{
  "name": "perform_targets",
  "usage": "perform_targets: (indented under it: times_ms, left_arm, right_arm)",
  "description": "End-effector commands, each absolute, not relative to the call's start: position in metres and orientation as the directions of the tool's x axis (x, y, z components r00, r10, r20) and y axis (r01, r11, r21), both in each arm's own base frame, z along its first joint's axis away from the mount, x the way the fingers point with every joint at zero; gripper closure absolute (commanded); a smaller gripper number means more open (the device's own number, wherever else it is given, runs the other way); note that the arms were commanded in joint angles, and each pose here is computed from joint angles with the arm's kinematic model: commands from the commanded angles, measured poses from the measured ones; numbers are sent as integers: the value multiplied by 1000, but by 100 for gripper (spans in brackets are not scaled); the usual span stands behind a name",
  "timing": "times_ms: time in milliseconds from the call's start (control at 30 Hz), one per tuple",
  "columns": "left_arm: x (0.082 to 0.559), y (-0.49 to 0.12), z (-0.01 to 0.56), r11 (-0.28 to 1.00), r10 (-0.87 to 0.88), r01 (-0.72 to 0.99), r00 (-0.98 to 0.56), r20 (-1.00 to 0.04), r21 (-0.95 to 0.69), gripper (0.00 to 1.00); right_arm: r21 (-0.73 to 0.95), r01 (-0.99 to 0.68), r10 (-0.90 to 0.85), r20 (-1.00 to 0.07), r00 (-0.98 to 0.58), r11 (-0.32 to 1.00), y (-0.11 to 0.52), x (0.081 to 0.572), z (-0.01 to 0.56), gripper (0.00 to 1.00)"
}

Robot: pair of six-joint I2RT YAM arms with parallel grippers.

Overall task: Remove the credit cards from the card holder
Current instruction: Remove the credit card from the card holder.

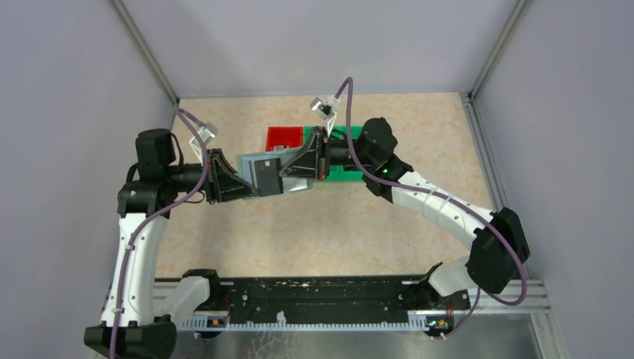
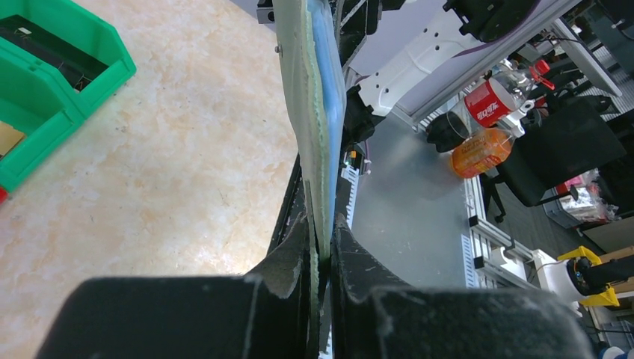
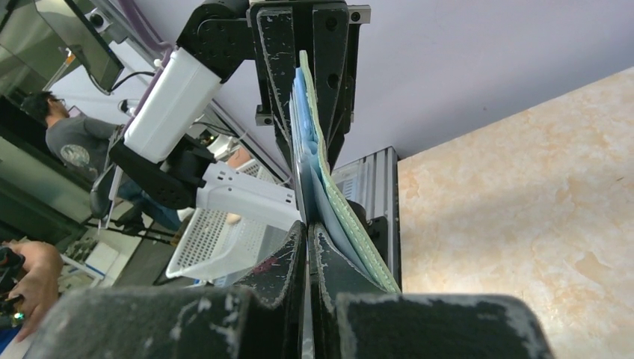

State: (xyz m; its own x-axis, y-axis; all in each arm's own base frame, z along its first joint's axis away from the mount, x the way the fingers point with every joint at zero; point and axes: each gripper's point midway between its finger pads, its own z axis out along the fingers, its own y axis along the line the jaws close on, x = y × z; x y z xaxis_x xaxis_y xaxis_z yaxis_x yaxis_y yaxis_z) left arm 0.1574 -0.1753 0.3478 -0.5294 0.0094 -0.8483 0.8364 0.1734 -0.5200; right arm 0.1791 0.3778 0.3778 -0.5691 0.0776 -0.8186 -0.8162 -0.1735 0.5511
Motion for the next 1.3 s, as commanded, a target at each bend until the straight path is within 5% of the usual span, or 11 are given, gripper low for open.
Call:
perform_targets:
  times_ms: [0,900,1133,1267]
  left_arm:
    - [159,-174,353,186,16,860,-487,-873,-476,94]
    - [135,-177,362,73,10,889,-454,-891,-452,74]
    - [149,-176,357,137,7,872,-476,-880,-470,99]
    - [154,-176,361,166,0,873,-465,-885,-458,100]
  right_arm:
    - [441,-877,143,-871,-470,-192,365,174,419,100]
    - [469,-865,143,-858,-494,-175,369,180,411,100]
    - [469,-865,137,-859,-494,-175,366,176,408,100]
    - [477,-863,141,-855,-499,-163,361,173,401,100]
